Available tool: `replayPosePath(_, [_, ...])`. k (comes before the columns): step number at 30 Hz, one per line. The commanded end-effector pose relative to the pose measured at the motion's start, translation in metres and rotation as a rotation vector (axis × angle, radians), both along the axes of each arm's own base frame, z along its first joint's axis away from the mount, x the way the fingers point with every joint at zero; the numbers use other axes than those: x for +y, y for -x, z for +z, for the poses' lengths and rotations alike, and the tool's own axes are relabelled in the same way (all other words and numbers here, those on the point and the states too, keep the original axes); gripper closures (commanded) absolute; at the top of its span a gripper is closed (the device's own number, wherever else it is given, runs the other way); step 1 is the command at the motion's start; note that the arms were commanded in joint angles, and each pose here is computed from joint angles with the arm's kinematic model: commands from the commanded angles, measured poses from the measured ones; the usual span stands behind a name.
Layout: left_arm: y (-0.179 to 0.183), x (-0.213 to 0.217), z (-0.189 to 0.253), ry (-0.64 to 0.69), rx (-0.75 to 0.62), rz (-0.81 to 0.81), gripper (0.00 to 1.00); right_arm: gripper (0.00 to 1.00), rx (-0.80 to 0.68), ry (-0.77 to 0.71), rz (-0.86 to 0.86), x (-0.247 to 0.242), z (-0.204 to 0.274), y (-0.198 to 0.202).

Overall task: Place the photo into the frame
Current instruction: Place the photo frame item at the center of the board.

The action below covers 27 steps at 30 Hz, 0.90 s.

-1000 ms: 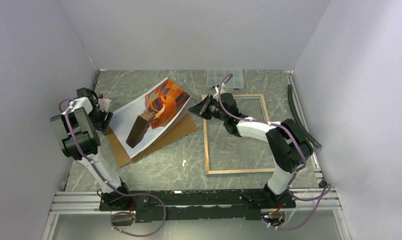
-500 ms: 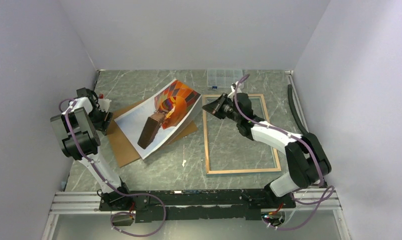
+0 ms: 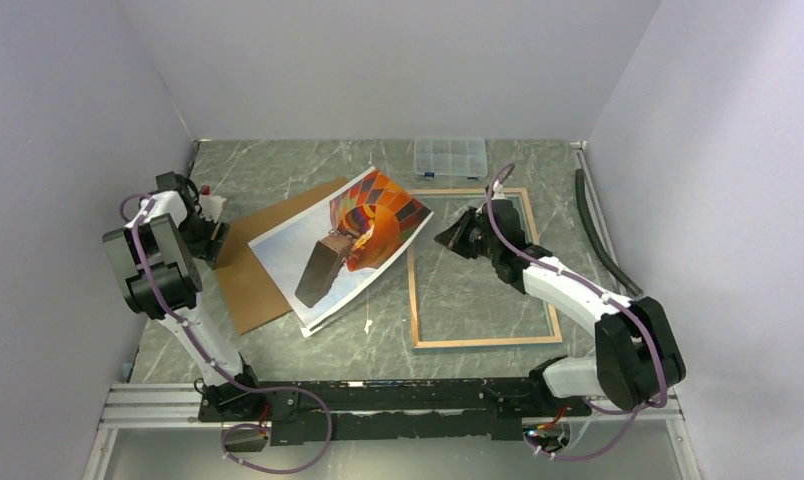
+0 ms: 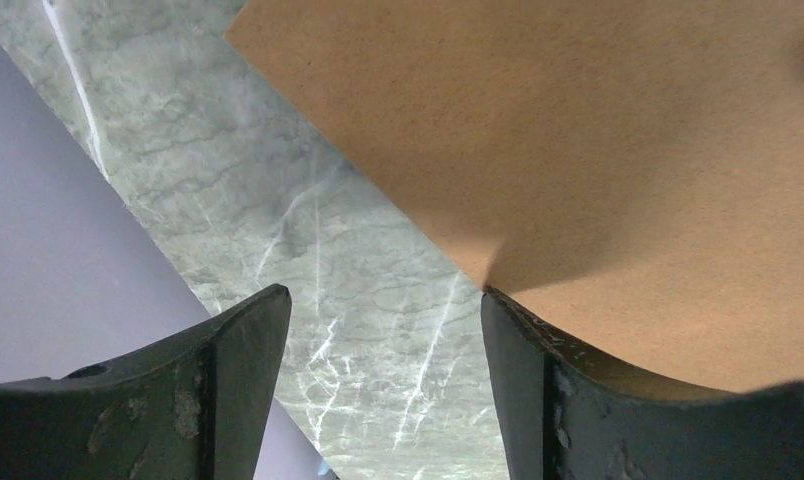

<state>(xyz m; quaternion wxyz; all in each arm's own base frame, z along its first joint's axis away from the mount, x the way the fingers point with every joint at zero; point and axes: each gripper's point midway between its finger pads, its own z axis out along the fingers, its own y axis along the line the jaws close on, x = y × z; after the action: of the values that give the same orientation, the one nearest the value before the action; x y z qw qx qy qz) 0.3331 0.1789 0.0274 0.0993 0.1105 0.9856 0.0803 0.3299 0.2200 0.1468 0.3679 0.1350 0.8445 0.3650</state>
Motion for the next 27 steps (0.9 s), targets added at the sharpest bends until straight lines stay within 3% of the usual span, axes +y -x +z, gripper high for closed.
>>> replayPosePath(1, [-0.021,-0.015,0.035,-0.001,-0.083,-0.045,0.24,1.0,0.103,0.096,-0.047,-0.024,-0.043,0.007])
replayPosePath(8, [-0.047,-0.065,0.06,0.042,-0.117,-0.128,0.18,0.99,0.226,0.084,-0.056,-0.025,-0.084,0.0])
replayPosePath(12, [-0.059,-0.094,0.062,0.053,-0.128,-0.178,0.17,0.88,0.249,-0.023,-0.055,-0.024,-0.093,-0.005])
replayPosePath(14, [-0.062,-0.106,0.061,0.057,-0.129,-0.199,0.16,0.72,0.262,-0.058,-0.056,-0.023,-0.095,-0.004])
replayPosePath(16, [-0.066,-0.116,0.06,0.06,-0.126,-0.218,0.16,0.5,0.264,-0.098,-0.049,-0.019,-0.095,-0.002])
replayPosePath(18, [-0.066,-0.122,0.056,0.063,-0.116,-0.226,0.16,0.39,0.28,-0.143,-0.049,-0.015,-0.097,0.001])
replayPosePath(27, [-0.07,-0.14,0.036,0.065,-0.105,-0.245,0.16,0.34,0.307,-0.35,-0.061,0.006,-0.107,0.005])
